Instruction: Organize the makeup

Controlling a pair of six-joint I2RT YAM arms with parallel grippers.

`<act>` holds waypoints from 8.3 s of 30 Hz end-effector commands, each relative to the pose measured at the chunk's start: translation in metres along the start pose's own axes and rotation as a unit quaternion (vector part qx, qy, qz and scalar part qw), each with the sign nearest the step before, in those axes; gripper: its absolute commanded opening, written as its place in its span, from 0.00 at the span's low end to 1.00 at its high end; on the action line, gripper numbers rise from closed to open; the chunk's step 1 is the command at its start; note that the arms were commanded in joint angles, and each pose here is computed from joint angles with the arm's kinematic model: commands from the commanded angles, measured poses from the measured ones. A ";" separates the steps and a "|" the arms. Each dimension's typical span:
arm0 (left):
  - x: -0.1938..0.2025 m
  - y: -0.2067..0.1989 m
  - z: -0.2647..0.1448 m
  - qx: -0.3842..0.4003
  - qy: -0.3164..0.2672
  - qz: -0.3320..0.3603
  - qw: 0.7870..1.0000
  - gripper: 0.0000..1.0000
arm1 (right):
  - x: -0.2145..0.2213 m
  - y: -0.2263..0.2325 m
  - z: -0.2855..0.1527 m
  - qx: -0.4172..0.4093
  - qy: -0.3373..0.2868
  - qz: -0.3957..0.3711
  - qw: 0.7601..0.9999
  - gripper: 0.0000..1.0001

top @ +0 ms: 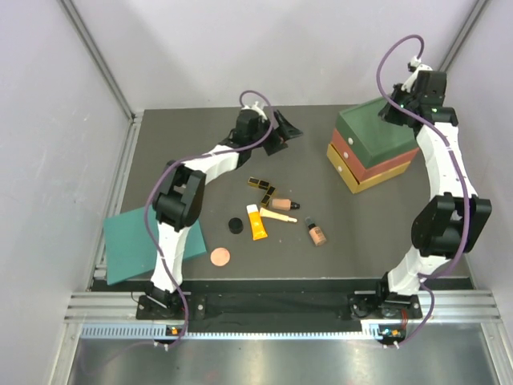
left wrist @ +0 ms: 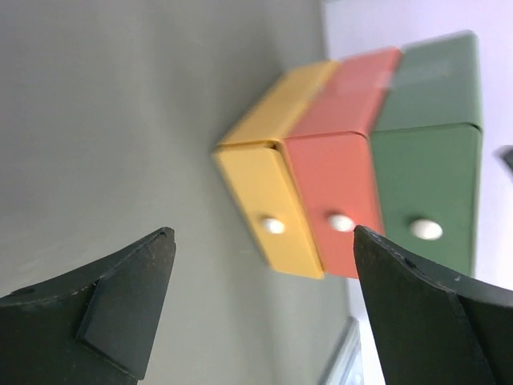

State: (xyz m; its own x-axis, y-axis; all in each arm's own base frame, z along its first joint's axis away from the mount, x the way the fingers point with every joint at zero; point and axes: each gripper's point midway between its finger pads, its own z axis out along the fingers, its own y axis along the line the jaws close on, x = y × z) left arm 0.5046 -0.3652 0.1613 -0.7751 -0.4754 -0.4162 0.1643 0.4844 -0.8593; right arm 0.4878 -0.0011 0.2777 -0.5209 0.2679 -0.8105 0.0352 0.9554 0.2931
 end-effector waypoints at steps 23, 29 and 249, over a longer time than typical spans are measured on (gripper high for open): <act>0.076 -0.148 0.040 0.249 0.106 -0.081 0.959 0.50 | 0.059 -0.026 0.024 0.030 0.080 -0.013 0.996 0.00; 0.087 -0.150 0.042 0.254 0.111 -0.079 0.958 0.57 | 0.065 -0.028 0.025 0.034 0.084 -0.012 0.996 0.00; 0.018 -0.191 -0.091 0.063 -0.120 0.408 0.903 0.00 | 0.135 -0.035 0.046 0.005 0.175 -0.011 0.984 0.00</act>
State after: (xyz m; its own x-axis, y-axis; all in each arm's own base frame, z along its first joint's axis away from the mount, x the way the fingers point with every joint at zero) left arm 0.4099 -0.3752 0.2652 -0.2580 0.1225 -0.9583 0.6495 0.7564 -0.0781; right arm 0.5044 0.0042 0.2394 -0.5029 0.1771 -0.8460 -0.0715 0.9669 0.2450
